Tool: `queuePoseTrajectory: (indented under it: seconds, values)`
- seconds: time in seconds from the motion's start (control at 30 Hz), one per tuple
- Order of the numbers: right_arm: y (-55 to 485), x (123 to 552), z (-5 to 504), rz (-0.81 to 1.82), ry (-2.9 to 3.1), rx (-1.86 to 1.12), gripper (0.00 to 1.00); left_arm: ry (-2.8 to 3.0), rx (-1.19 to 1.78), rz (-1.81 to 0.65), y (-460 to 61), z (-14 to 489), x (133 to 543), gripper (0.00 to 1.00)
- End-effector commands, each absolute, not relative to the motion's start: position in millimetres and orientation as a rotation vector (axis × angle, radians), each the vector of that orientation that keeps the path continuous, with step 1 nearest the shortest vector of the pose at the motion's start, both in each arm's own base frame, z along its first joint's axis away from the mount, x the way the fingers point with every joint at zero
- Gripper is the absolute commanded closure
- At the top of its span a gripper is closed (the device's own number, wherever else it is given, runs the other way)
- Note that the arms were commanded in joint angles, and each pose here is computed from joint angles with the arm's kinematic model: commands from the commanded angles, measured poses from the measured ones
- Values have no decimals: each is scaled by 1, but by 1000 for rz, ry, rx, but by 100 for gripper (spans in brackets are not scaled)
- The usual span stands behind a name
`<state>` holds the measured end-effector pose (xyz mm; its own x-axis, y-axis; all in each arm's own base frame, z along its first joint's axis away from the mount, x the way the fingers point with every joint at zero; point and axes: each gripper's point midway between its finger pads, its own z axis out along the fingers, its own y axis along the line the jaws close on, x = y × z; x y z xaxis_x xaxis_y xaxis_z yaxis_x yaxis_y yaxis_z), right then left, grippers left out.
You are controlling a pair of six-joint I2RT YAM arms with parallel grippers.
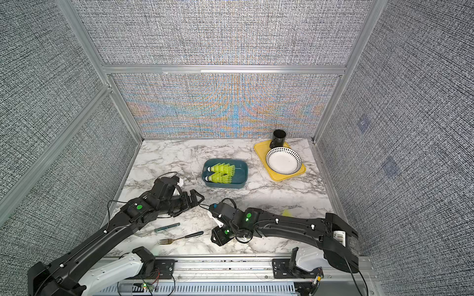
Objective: Put the shuttlecocks into the storage box
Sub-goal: Pick up the shuttlecock at the center of the board.
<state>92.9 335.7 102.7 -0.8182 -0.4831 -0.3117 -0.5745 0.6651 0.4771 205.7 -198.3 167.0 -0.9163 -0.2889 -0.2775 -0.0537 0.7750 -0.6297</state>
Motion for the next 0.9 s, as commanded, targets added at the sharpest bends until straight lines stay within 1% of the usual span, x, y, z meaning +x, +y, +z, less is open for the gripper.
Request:
queuePoseTrajectory:
  seconds: [0.0, 0.13, 0.3, 0.53, 0.87]
  values:
    - [344, 94, 98, 909, 2761, -769, 57, 2634, -251, -913, -196, 165, 197, 1]
    - [336, 103, 72, 765, 2845, -701, 57, 2631, -236, -958, -198, 166, 192, 1]
    - [316, 126, 66, 644, 2875, -546, 57, 2648, -203, -993, -198, 165, 181, 1]
    - [297, 149, 71, 610, 2856, -420, 57, 2667, -210, -1009, -190, 159, 166, 0]
    - [271, 202, 74, 640, 2816, -206, 56, 2662, -214, -1019, -198, 160, 175, 0]
